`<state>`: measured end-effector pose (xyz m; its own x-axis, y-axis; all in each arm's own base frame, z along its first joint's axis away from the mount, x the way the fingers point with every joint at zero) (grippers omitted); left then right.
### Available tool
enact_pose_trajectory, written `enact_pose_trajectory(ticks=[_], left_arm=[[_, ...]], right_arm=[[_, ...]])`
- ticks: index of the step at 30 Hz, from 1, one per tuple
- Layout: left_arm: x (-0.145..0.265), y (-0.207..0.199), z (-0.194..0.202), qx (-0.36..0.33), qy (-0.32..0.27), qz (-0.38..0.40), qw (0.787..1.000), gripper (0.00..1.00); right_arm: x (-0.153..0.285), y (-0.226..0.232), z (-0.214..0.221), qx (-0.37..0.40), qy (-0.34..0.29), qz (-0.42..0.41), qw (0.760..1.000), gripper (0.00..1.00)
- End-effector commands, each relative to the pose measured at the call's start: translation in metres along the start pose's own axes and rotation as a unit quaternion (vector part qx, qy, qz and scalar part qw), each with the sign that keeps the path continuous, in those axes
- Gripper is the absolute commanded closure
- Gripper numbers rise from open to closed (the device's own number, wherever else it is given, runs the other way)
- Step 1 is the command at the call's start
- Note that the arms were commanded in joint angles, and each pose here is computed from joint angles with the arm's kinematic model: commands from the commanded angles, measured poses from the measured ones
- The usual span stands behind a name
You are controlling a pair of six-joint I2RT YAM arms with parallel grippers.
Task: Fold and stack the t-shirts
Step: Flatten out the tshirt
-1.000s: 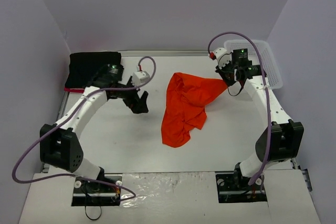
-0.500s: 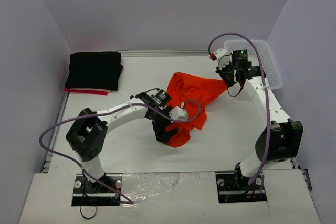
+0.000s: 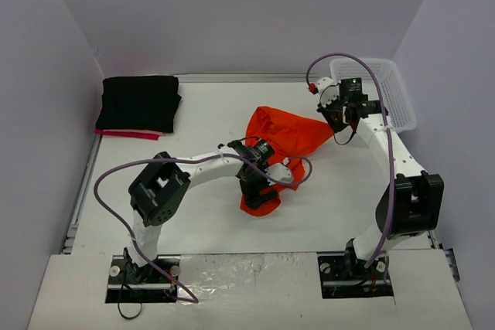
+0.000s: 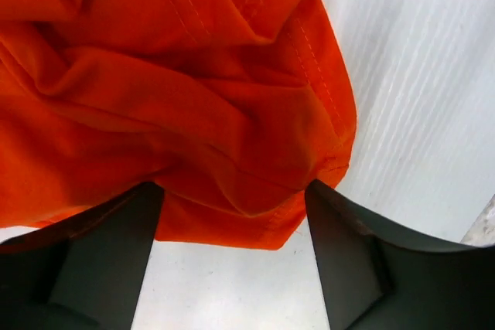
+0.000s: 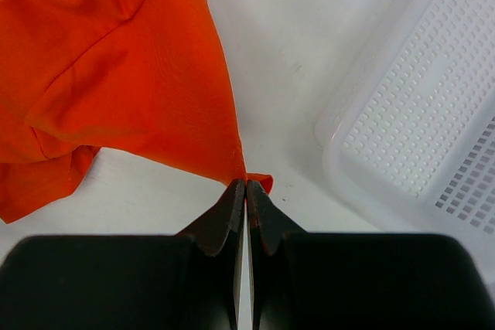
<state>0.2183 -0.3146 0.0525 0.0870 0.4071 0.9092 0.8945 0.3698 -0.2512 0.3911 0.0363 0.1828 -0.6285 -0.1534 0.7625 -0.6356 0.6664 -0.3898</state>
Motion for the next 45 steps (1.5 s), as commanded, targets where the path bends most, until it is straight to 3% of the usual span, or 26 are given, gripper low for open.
enact_pose_trajectory(ticks=[1, 5, 6, 7, 11, 13, 15, 17, 18, 21, 24, 31, 45], left_arm=[[-0.019, -0.009, 0.008, 0.009, 0.036, 0.016, 0.999, 0.29], [-0.027, -0.013, 0.017, 0.011, 0.071, 0.030, 0.997, 0.64], [-0.029, -0.013, 0.020, 0.010, 0.077, 0.031, 0.996, 0.91], [-0.028, -0.011, 0.022, 0.009, 0.082, 0.028, 0.996, 0.97], [-0.002, 0.005, 0.029, 0.006, 0.082, 0.002, 0.997, 0.98], [0.029, 0.022, 0.029, 0.025, 0.066, -0.011, 0.997, 0.98], [0.074, 0.039, 0.015, 0.040, 0.010, -0.030, 0.999, 0.98], [0.126, 0.081, 0.018, 0.098, -0.044, -0.072, 0.992, 0.98], [0.177, 0.112, 0.018, 0.130, -0.104, -0.126, 0.978, 0.98], [0.255, 0.144, 0.027, 0.165, -0.185, -0.204, 0.947, 0.98], [0.313, 0.162, 0.041, 0.175, -0.226, -0.283, 0.916, 0.98], [0.352, 0.153, 0.053, 0.166, -0.258, -0.358, 0.882, 0.98], [0.368, 0.143, 0.060, 0.157, -0.277, -0.392, 0.863, 0.98]], right_arm=[[-0.006, 0.000, 0.010, -0.006, 0.011, 0.002, 1.000, 1.00], [-0.007, 0.001, 0.015, -0.008, 0.014, 0.003, 1.000, 1.00], [-0.008, 0.001, 0.018, -0.009, 0.016, 0.002, 1.000, 1.00], [-0.007, 0.000, 0.019, -0.009, 0.016, 0.004, 1.000, 1.00], [-0.001, -0.005, 0.021, -0.009, 0.014, 0.012, 1.000, 1.00], [0.004, -0.011, 0.021, -0.009, 0.011, 0.022, 1.000, 1.00], [0.010, -0.017, 0.019, -0.011, 0.004, 0.032, 0.999, 1.00], [0.021, -0.029, 0.014, -0.018, -0.009, 0.048, 0.999, 1.00], [0.025, -0.035, 0.011, -0.022, -0.017, 0.055, 0.998, 1.00], [0.038, -0.046, 0.004, -0.024, -0.030, 0.073, 0.997, 1.00], [0.052, -0.056, -0.006, -0.029, -0.051, 0.089, 0.994, 1.00], [0.082, -0.067, -0.025, -0.030, -0.086, 0.119, 0.989, 1.00], [0.094, -0.071, -0.015, -0.014, -0.066, 0.149, 0.986, 1.00]])
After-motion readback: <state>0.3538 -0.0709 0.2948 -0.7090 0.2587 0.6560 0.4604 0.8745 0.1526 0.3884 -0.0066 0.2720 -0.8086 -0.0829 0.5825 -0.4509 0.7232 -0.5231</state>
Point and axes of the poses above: each gripper's point midway between its finger pads, its own x axis back along the fingers, its own y axis along the line the jaws close on, z = x × y, the point moved 2 cm from there along x, back along the fingers, and after that the axes turned 12 degrees about x, right-handed, at the moved point
